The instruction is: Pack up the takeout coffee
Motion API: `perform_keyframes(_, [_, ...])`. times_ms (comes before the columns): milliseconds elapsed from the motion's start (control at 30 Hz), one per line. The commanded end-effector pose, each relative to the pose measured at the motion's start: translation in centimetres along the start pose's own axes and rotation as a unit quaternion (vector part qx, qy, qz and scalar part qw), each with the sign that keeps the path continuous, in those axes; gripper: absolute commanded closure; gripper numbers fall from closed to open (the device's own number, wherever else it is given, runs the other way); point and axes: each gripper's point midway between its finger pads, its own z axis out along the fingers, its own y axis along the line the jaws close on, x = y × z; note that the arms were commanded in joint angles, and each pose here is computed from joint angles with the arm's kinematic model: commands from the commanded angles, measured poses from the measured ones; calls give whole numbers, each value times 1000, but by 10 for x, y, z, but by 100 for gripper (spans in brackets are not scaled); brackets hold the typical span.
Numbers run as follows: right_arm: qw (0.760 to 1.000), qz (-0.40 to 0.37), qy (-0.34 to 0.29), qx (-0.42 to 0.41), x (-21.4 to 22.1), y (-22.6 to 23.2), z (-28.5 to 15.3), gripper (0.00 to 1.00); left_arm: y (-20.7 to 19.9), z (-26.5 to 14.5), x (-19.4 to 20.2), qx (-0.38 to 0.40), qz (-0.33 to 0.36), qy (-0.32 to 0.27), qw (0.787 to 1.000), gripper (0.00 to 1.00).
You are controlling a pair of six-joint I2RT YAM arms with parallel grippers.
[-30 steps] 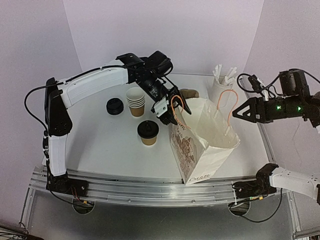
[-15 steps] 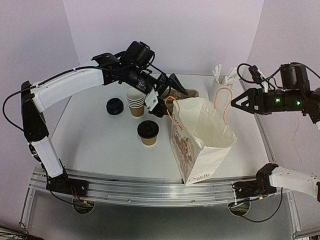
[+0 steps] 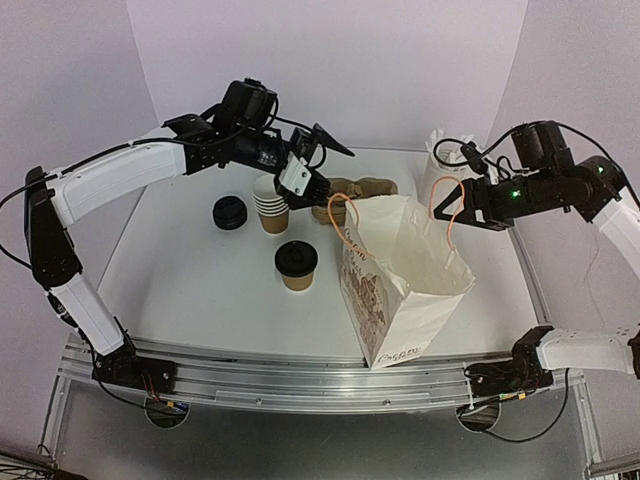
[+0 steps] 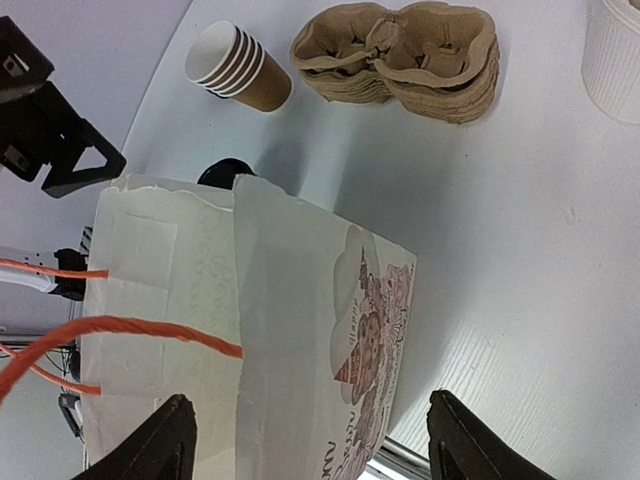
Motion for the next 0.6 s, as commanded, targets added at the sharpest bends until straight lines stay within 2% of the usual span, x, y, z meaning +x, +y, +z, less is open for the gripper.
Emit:
perform_keyframes(0, [1000,-15,9,-22,2,0,19,25,23,-13,12,-46,-20,50,998,5])
perform_keyframes(133, [999,-14,23,-25,3,-4,32,31,23,-22,30,-51,-44,112,991,4])
perform_keyframes(267, [1000,-12,-3,-27,-6,2,21,44,28,-36,32,-57,-66,145,986,4])
perform_keyframes(333, [1000,-8,-12,-22,-6,1,17,53,31,-41,34,-62,-74,155,983,4])
perform_keyframes(433, [1000,8,-14,-6,0,-7,18,75,36,-45,36,-78,-83,163,980,4])
perform_keyframes(467, [1000,16,-17,-2,0,-9,17,86,37,-45,36,-82,-83,163,980,4])
perform_keyframes(567, [999,18,-42,22,-6,-14,7,95,43,-46,34,-96,-87,158,979,4])
